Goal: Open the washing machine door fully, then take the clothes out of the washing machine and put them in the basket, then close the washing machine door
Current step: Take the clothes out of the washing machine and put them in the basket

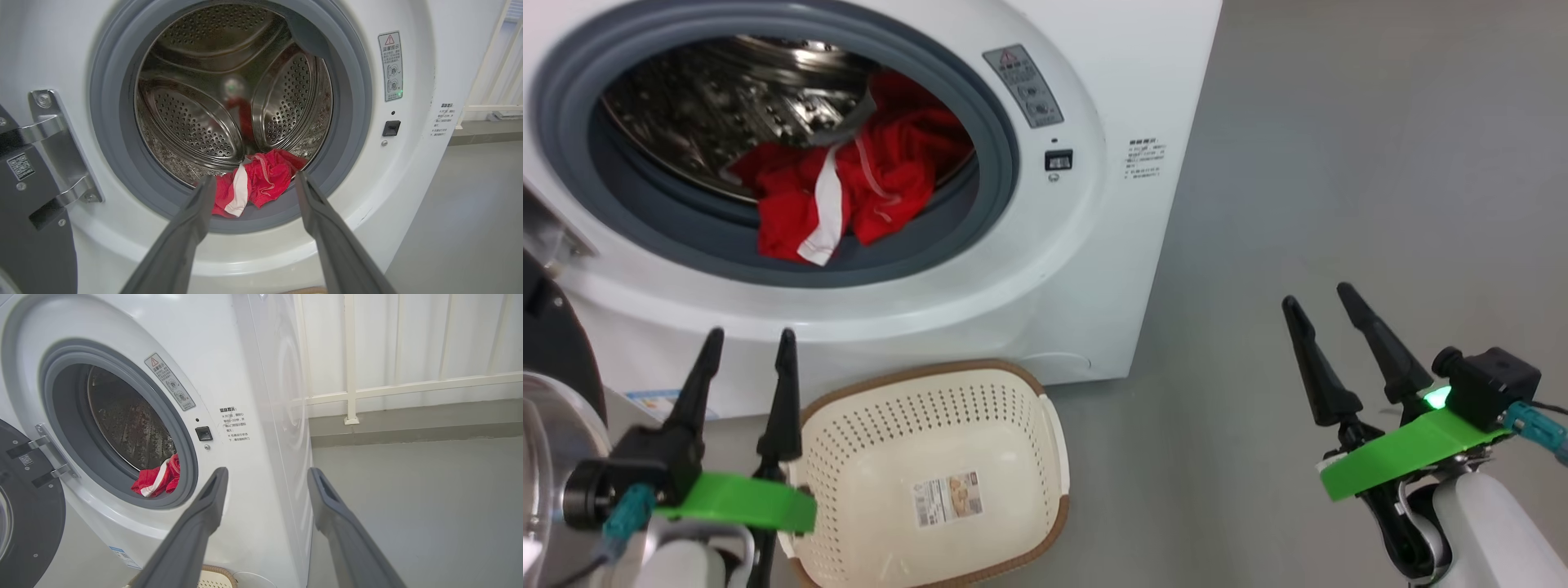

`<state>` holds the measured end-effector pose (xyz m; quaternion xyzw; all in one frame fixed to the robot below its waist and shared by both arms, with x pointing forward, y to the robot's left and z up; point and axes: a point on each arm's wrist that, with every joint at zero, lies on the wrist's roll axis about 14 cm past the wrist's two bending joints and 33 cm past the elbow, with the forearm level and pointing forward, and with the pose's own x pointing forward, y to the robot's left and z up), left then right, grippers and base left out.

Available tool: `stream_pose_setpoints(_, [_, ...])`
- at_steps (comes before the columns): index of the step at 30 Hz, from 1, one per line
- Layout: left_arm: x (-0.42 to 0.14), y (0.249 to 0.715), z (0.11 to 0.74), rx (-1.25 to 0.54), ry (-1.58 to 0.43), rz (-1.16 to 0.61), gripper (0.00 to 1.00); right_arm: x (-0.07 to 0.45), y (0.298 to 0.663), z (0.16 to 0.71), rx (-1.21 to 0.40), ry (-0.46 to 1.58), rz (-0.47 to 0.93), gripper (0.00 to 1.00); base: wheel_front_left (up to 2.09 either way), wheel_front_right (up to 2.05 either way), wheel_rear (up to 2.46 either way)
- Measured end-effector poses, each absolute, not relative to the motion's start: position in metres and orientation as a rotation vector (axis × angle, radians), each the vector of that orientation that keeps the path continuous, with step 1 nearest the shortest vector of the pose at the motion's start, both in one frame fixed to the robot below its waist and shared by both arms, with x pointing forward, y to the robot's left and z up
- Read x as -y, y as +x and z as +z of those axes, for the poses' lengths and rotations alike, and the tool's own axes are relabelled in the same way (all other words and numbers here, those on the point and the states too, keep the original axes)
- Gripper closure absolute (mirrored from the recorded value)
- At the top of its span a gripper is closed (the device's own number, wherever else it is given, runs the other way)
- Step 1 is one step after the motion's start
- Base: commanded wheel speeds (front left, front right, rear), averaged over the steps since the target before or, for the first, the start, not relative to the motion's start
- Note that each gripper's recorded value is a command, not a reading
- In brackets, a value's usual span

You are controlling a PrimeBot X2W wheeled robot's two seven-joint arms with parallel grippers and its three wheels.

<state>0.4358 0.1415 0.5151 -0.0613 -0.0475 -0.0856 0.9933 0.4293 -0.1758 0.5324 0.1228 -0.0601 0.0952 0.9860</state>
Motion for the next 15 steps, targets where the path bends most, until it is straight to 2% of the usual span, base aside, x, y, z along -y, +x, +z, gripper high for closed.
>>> stream_pose_setpoints(15, [-0.129, 0.518, 0.497, 0.055, -0.129, -0.187, 0.0, 0.18, 0.462, 0.504, 0.071, 0.252, 0.174, 0.0, 0.0, 0.0, 0.0])
